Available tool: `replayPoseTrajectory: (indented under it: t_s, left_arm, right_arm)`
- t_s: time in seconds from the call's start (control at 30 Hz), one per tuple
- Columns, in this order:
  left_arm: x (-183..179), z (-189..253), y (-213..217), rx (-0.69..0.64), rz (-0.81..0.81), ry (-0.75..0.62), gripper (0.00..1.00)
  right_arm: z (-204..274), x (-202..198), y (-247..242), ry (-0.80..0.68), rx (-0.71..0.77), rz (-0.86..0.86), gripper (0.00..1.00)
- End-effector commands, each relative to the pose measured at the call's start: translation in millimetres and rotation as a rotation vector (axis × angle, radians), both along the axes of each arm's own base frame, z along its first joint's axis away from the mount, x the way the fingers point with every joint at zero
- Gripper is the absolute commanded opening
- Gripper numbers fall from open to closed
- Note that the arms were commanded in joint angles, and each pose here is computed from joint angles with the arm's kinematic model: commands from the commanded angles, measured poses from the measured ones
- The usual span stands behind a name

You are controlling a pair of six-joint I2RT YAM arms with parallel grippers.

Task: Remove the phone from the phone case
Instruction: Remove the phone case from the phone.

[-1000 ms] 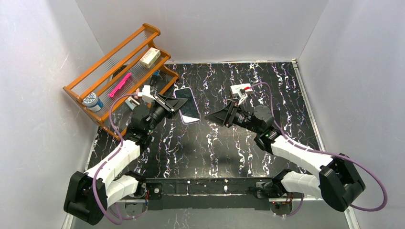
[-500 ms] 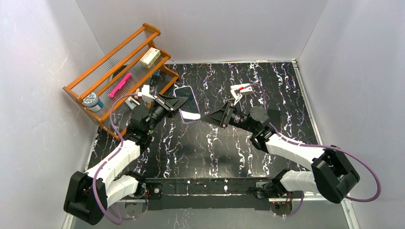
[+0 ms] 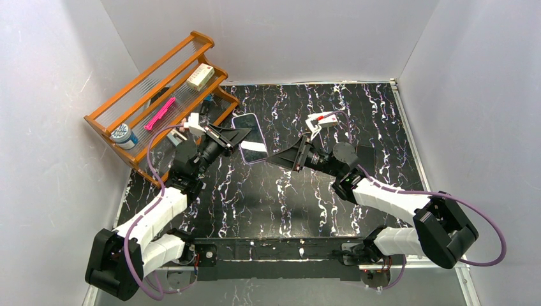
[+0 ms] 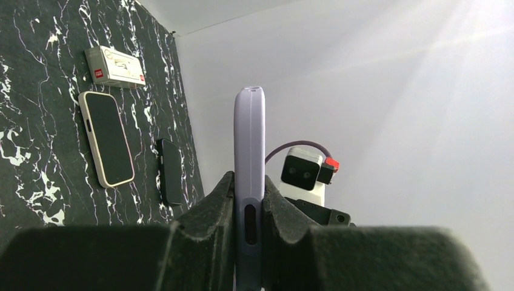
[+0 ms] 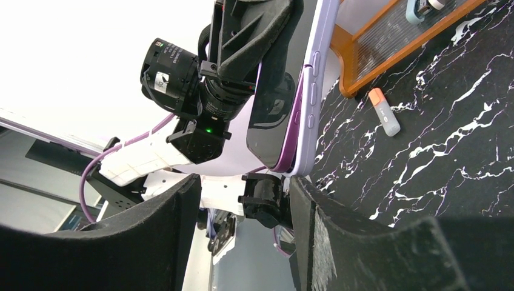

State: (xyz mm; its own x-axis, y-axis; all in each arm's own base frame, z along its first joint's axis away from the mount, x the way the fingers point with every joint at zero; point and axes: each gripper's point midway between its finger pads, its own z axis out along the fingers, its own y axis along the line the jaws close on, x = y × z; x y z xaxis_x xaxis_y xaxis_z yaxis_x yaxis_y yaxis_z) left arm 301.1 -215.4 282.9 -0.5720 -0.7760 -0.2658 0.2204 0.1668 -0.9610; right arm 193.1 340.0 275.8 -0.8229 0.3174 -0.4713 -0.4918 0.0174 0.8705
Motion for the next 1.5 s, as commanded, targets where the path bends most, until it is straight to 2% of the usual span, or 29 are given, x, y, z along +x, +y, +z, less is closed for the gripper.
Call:
replayPoseTrajectory:
  t_s: [0.0,1.47]
  left_arm:
    - [-6,21,2,-0.039,-0.005,-0.083,0.00]
    - [-10,36,4,-0.066,-0.001,-0.111,0.00]
  right_arm:
    - [41,-6,3,-0.094,0.095,0.027,0.63]
    - [18,-4,-3,-0.050,0.036,-0.021,0.62]
